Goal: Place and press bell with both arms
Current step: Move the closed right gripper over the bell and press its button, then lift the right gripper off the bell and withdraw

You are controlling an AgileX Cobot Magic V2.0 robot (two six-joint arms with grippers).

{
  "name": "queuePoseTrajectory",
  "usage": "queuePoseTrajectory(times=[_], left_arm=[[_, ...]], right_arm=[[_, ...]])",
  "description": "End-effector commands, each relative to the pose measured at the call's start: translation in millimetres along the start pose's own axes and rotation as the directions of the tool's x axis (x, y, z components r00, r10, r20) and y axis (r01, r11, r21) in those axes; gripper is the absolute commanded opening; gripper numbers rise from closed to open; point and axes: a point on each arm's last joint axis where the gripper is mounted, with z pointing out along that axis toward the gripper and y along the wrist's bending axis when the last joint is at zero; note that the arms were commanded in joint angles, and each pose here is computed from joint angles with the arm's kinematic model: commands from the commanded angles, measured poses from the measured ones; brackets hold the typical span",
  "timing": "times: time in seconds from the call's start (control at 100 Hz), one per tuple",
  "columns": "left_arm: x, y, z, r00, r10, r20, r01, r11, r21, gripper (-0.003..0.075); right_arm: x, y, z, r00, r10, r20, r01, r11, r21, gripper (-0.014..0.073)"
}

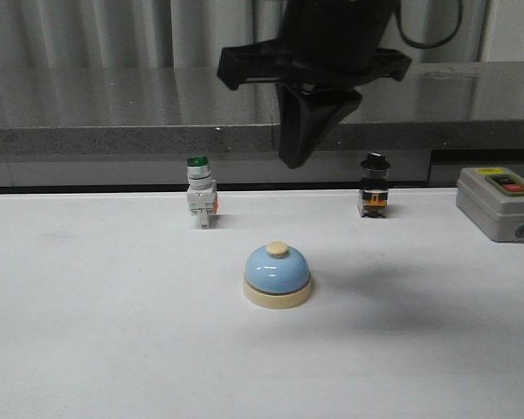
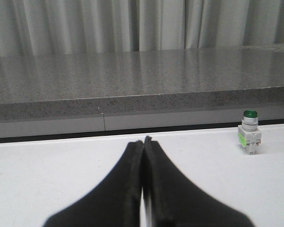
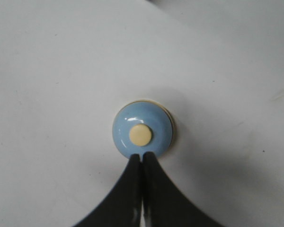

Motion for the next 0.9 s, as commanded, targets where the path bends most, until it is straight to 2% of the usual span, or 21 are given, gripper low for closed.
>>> queuePoseTrajectory(times=[0.0, 0.17, 0.61, 0.72, 0.89], left_arm=[[5, 1, -1, 0.997, -0.015, 0.078, 0.016, 1.0, -0.004, -0.002], [5, 1, -1, 0.997, -0.015, 0.078, 0.016, 1.0, -0.004, -0.002], [5, 1, -1, 0.997, -0.015, 0.078, 0.016, 1.0, -0.004, -0.002], [5, 1, -1, 0.997, -0.015, 0.078, 0.016, 1.0, -0.004, -0.002], [5, 1, -1, 0.997, -0.015, 0.078, 0.016, 1.0, -0.004, -0.002]], right_arm=[[-18, 3, -12, 0.999, -0.022, 0.037, 0.022, 1.0, -0.008, -0.0059], [-24, 3, 13, 0.997, -0.039, -0.06, 0.038, 0.999, -0.009, -0.0059], [-17, 3, 65, 0.983, -0.037, -0.182, 0.035, 0.999, -0.011, -0.0059], [-19, 3, 57, 0.987, -0.037, -0.156, 0.035, 0.999, -0.011, -0.0059], [-26, -4, 21, 0.997, -0.022, -0.072, 0.021, 1.0, -0.003, -0.0059]])
